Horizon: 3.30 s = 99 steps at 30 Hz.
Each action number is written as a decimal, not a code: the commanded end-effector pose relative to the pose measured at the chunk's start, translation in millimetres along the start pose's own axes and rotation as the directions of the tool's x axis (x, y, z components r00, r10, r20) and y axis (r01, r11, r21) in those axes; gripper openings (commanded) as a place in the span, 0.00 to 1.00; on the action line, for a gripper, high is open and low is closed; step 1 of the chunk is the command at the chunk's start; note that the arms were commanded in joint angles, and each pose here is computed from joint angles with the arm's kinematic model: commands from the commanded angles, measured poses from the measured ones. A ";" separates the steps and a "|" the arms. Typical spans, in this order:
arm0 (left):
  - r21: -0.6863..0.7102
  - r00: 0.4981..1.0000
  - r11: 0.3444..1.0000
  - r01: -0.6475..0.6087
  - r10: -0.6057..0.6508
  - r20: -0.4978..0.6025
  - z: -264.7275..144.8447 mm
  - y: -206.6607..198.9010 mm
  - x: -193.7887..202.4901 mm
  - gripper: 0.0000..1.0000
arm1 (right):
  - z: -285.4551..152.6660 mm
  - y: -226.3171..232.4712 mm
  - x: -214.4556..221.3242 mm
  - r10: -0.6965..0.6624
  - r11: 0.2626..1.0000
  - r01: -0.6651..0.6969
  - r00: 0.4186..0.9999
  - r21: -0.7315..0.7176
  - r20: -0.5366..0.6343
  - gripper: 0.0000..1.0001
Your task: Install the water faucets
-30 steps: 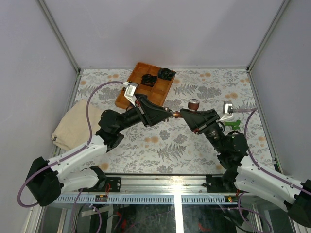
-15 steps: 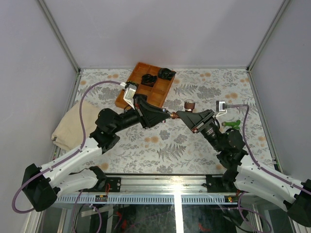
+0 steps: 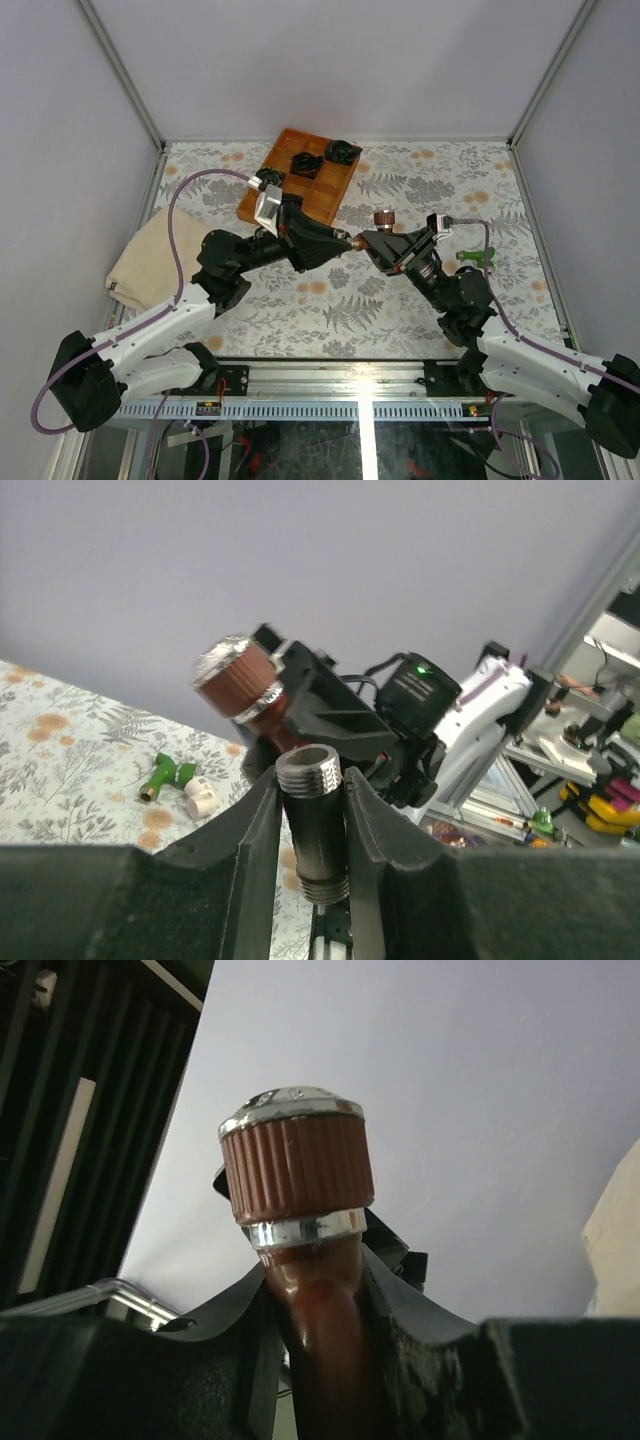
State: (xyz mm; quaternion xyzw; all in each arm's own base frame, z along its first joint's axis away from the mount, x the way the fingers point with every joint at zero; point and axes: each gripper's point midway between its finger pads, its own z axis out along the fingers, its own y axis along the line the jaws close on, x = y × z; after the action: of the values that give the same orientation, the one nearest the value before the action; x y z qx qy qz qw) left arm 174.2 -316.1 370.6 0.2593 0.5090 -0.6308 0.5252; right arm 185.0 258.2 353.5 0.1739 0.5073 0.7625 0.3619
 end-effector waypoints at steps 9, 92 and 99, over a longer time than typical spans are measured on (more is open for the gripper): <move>0.171 0.988 0.975 -0.145 0.133 0.075 -3.5 -36.5 -3.4 0.00 | -3.4 -36.8 37.7 0.182 0.975 -0.158 0.971 0.158 -0.153 0.00; -0.564 0.504 0.441 0.698 -0.862 -0.050 -83.0 75.9 264.3 0.00 | -194.2 -250.9 3.9 -0.019 0.498 0.620 0.706 0.606 -0.708 0.88; -0.578 0.501 0.428 0.695 -0.865 -0.038 -82.0 86.7 277.3 0.00 | -192.7 -258.5 4.0 -0.036 0.509 0.633 0.692 0.583 -0.721 0.80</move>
State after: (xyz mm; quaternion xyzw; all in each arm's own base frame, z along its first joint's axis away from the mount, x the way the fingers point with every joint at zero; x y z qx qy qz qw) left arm 139.0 -331.0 47.3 -0.0672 0.8235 -0.5566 0.0868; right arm 151.5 188.5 34.3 -0.0340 0.9178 0.3503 0.1837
